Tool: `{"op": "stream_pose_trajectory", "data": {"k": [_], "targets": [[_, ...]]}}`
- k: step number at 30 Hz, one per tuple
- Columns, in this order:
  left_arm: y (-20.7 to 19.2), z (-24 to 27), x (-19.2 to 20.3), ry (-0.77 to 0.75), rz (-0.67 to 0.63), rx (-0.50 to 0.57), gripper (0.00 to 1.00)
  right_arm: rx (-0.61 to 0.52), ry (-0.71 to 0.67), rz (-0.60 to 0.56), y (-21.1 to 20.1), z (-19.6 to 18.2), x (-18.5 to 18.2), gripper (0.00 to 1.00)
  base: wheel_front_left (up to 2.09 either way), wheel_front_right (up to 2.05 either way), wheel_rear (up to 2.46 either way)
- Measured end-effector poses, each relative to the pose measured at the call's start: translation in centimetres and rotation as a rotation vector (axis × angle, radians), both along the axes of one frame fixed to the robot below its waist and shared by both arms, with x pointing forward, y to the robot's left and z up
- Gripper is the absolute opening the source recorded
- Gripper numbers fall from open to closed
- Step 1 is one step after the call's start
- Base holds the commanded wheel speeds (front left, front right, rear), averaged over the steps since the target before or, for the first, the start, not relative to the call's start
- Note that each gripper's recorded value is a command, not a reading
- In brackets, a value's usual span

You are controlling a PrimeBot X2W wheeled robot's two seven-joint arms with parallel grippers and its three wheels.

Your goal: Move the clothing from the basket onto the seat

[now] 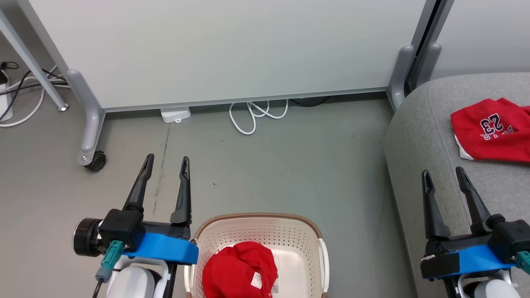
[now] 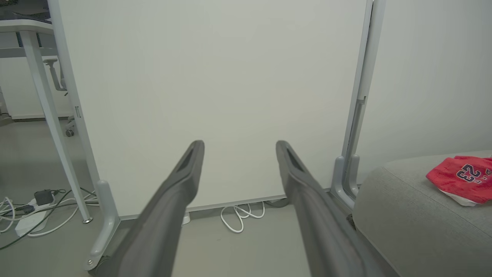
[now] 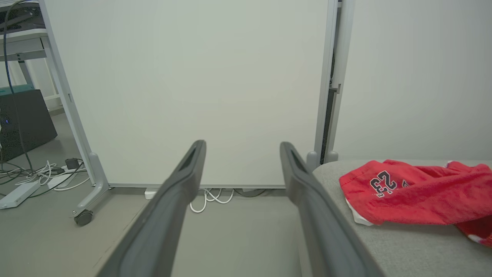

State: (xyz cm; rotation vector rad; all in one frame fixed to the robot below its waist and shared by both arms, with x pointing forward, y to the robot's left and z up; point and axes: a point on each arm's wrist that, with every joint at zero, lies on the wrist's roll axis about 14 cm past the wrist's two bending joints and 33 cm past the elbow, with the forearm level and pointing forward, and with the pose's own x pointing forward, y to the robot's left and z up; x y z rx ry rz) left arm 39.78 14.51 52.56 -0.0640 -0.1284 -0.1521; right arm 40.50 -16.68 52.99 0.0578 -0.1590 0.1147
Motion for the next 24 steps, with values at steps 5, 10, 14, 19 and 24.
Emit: {"op": "stream_pose_trajectory", "data": {"k": [5,10,14,19,24], "targets": [[1.2,-0.3,-0.5,0.009,0.045,-0.015,1.00,0.007,0.009,-0.006,-0.1,-0.3,-0.2,1.00,0.00,0.00,0.00],[1.9,-0.8,-0.9,0.023,0.064,-0.017,1.00,0.011,0.011,-0.007,0.0,-0.4,-0.3,1.00,0.00,0.00,0.00],[2.1,-0.8,-0.9,0.021,0.070,-0.016,1.00,0.009,0.010,-0.008,0.0,-0.3,-0.4,1.00,0.00,0.00,0.00],[2.3,-1.0,-1.0,0.026,0.073,-0.013,1.00,0.007,0.009,-0.008,0.0,-0.3,-0.4,1.00,0.00,0.00,0.00],[2.3,-1.1,-1.0,0.029,0.072,-0.009,1.00,0.006,0.014,-0.005,0.1,-0.5,-0.4,1.00,0.00,0.00,0.00]]}}
